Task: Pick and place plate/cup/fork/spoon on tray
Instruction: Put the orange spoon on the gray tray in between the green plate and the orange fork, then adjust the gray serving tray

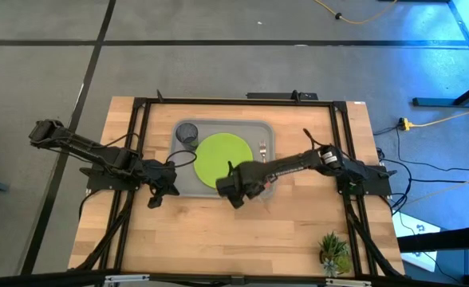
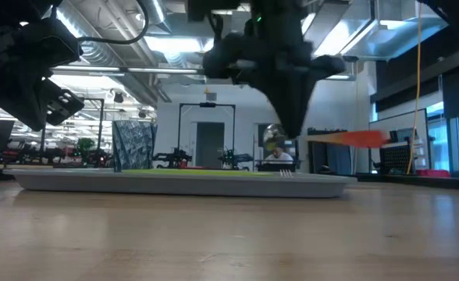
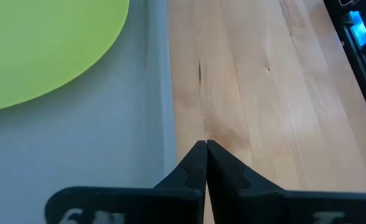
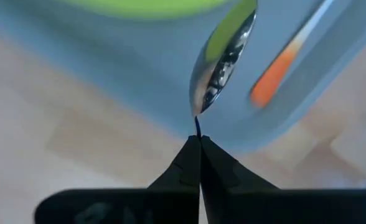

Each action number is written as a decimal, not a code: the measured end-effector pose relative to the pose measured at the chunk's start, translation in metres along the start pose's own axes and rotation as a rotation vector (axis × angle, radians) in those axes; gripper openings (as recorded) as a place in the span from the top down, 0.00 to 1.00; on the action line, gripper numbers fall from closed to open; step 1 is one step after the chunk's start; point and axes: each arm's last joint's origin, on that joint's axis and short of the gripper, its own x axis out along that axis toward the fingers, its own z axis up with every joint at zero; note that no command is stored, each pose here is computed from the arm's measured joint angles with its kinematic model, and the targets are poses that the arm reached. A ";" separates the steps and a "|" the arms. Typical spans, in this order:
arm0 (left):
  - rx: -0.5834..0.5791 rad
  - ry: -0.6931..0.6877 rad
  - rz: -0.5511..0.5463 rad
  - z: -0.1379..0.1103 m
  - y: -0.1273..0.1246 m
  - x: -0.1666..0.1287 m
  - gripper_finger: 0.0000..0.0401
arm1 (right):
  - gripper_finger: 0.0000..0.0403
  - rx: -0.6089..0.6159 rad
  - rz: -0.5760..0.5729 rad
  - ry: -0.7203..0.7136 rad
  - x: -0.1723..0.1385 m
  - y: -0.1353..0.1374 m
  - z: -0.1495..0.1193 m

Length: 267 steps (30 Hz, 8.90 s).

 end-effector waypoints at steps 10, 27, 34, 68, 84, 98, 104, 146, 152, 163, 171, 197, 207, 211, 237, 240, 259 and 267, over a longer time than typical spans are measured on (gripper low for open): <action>0.003 0.000 0.000 0.000 0.000 0.000 1.00 | 1.00 0.121 -0.041 -0.057 0.003 -0.036 0.067; 0.070 0.008 -0.030 0.000 0.000 0.000 1.00 | 1.00 0.221 0.056 -0.088 0.006 -0.070 0.128; 0.091 0.002 -0.033 0.000 0.000 -0.002 1.00 | 1.00 0.243 0.024 -0.067 0.019 -0.075 0.129; 0.103 -0.022 0.038 -0.004 0.002 -0.012 1.00 | 1.00 0.302 0.008 -0.053 0.062 -0.078 0.126; 0.099 -0.028 0.058 -0.004 0.003 -0.012 1.00 | 0.91 0.306 0.015 -0.039 0.064 -0.077 0.126; 0.091 -0.029 0.064 -0.003 0.003 -0.012 1.00 | 0.90 0.222 -0.022 -0.203 0.024 -0.076 0.135; 0.065 -0.033 0.070 -0.003 0.003 -0.012 1.00 | 0.98 0.174 0.080 -0.291 0.023 -0.081 0.160; -0.058 -0.080 0.182 -0.002 0.006 -0.013 1.00 | 1.00 0.082 0.155 -0.124 0.051 -0.102 0.188; -0.058 -0.081 0.183 -0.002 0.006 -0.013 1.00 | 1.00 0.084 0.117 -0.077 0.062 -0.106 0.182; -0.058 -0.081 0.184 -0.002 0.006 -0.013 1.00 | 1.00 0.081 0.103 -0.064 0.064 -0.106 0.180; -0.058 -0.081 0.184 -0.002 0.006 -0.013 1.00 | 1.00 0.064 0.102 -0.080 0.060 -0.101 0.175; -0.085 -0.187 0.127 0.018 -0.002 -0.024 1.00 | 1.00 -0.119 0.139 -0.260 -0.013 -0.089 0.131; -0.027 -0.368 0.129 0.065 -0.019 -0.063 1.00 | 1.00 -0.391 0.254 -0.559 -0.113 -0.098 0.058; 0.017 -0.446 0.152 0.082 -0.026 -0.084 1.00 | 1.00 -0.517 0.332 -0.663 -0.147 -0.102 0.023; -0.131 -0.361 0.306 0.084 -0.025 -0.106 1.00 | 1.00 -0.453 0.351 -0.811 -0.172 -0.137 -0.079; -0.172 -0.261 0.325 0.081 -0.023 -0.094 1.00 | 1.00 -0.365 0.385 -0.744 -0.139 -0.127 -0.061; -0.466 0.023 0.443 0.034 -0.004 0.010 1.00 | 1.00 -0.195 0.507 -0.524 0.031 -0.128 -0.028; -0.446 0.123 0.559 0.019 0.004 0.033 1.00 | 1.00 -0.210 0.554 -0.487 0.063 -0.120 -0.027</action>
